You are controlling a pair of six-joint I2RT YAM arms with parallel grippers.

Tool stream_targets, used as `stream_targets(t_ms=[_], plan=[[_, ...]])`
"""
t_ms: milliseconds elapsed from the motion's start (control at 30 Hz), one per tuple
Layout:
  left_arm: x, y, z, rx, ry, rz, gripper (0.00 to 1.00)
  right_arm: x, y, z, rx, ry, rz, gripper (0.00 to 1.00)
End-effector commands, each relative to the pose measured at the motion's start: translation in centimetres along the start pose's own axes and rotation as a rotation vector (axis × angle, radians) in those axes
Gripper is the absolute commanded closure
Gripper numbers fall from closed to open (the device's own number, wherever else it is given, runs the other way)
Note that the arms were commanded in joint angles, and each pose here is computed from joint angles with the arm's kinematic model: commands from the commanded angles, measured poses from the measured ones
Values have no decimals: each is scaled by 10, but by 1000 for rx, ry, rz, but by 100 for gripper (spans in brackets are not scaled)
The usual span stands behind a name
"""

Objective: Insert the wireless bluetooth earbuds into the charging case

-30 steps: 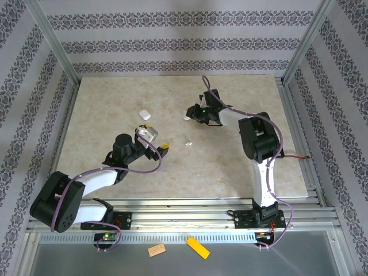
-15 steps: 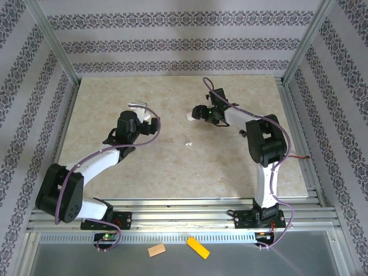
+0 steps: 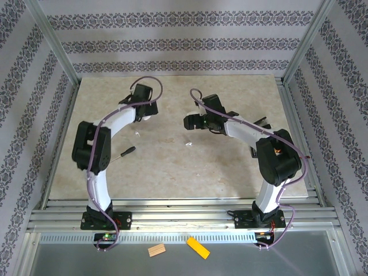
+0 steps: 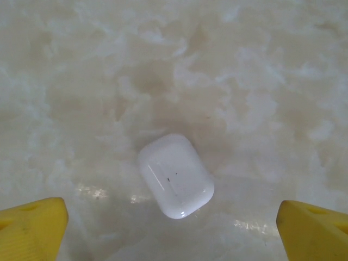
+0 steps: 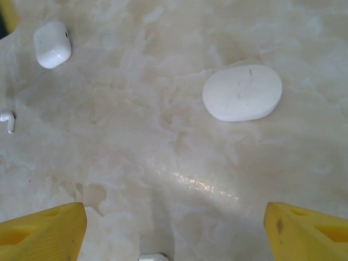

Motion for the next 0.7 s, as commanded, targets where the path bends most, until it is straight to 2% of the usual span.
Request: stream_targets(t_ms=[0, 133, 333, 667], plan=[[-4, 8, -8, 167, 173, 28, 1, -4, 0, 10, -23, 0, 27, 15], [3, -1, -23, 229, 223, 46, 4, -5, -1, 11, -27, 4, 26, 15], [3, -10, -38, 233, 272, 133, 5, -5, 1, 10, -18, 5, 24, 15], [-3, -13, -54, 225, 266, 270, 17, -11, 1, 7, -14, 23, 17, 15]])
Point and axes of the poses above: each hand's point on the last joint's axis, 136 mm out from that joint toward the fingers, its own z axis back along the fingers, its own y axis along the line the jaws close on, x = y × z, the point moved 8 cm from there along z, back along the fingers, and after that the axes turned 9 degrees about z, right-handed, at the moved point
